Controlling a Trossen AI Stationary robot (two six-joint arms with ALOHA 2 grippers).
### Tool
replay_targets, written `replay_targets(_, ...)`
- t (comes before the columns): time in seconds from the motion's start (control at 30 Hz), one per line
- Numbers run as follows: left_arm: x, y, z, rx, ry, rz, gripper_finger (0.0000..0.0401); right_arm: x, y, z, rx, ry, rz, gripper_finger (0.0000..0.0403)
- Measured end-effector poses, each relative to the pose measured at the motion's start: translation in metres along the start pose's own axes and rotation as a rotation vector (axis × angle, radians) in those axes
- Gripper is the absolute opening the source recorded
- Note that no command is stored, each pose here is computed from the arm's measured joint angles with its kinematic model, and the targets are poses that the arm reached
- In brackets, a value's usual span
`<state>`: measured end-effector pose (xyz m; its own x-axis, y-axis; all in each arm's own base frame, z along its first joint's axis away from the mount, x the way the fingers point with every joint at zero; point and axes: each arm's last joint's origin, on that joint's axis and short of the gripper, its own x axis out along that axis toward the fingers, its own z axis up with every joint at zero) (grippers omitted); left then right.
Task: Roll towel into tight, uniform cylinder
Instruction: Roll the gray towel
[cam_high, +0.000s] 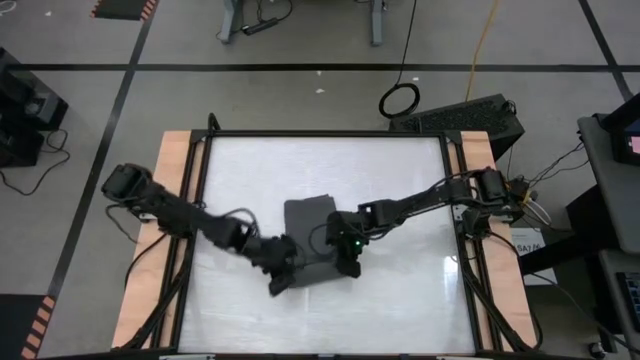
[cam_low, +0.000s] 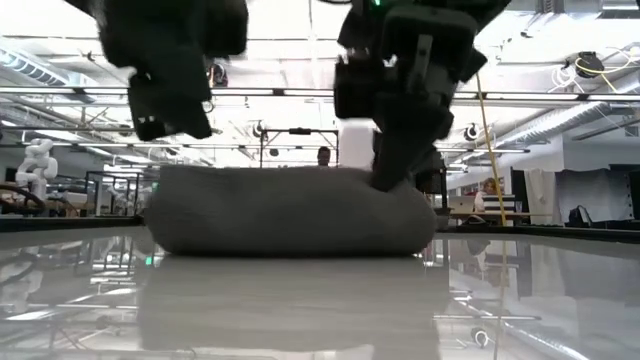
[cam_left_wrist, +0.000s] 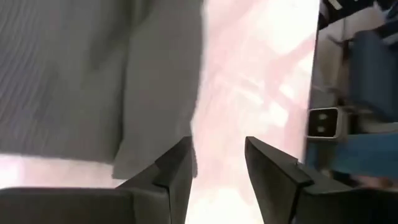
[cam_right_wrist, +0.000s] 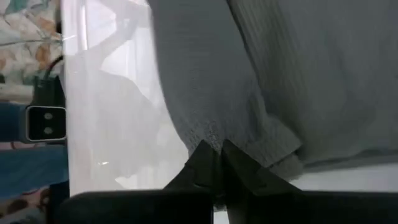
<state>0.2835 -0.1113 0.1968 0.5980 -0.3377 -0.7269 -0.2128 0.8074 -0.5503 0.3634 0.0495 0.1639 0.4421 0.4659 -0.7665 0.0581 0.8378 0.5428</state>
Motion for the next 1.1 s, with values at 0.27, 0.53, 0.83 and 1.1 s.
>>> replay_targets(0.27, 0.018, -0.037, -0.039, 0.233, -0.243, 0.128, 0.0151, 0.009, -0.018, -0.017, 0.108, 0.0, 0.062, 0.0)
replay_targets(0.53, 0.029, -0.033, -0.038, 0.283, -0.306, 0.203, 0.0198, 0.007, -0.021, -0.015, 0.112, -0.005, 0.094, 0.0001)
replay_targets(0.83, 0.044, -0.012, -0.025, 0.273, -0.277, 0.273, 0.03, 0.005, -0.026, -0.012, 0.125, -0.016, 0.089, 0.0002)
replay_targets(1.1, 0.055, 0.001, -0.029, 0.22, -0.216, 0.325, 0.0205, 0.004, -0.027, -0.012, 0.12, -0.019, 0.087, 0.0003)
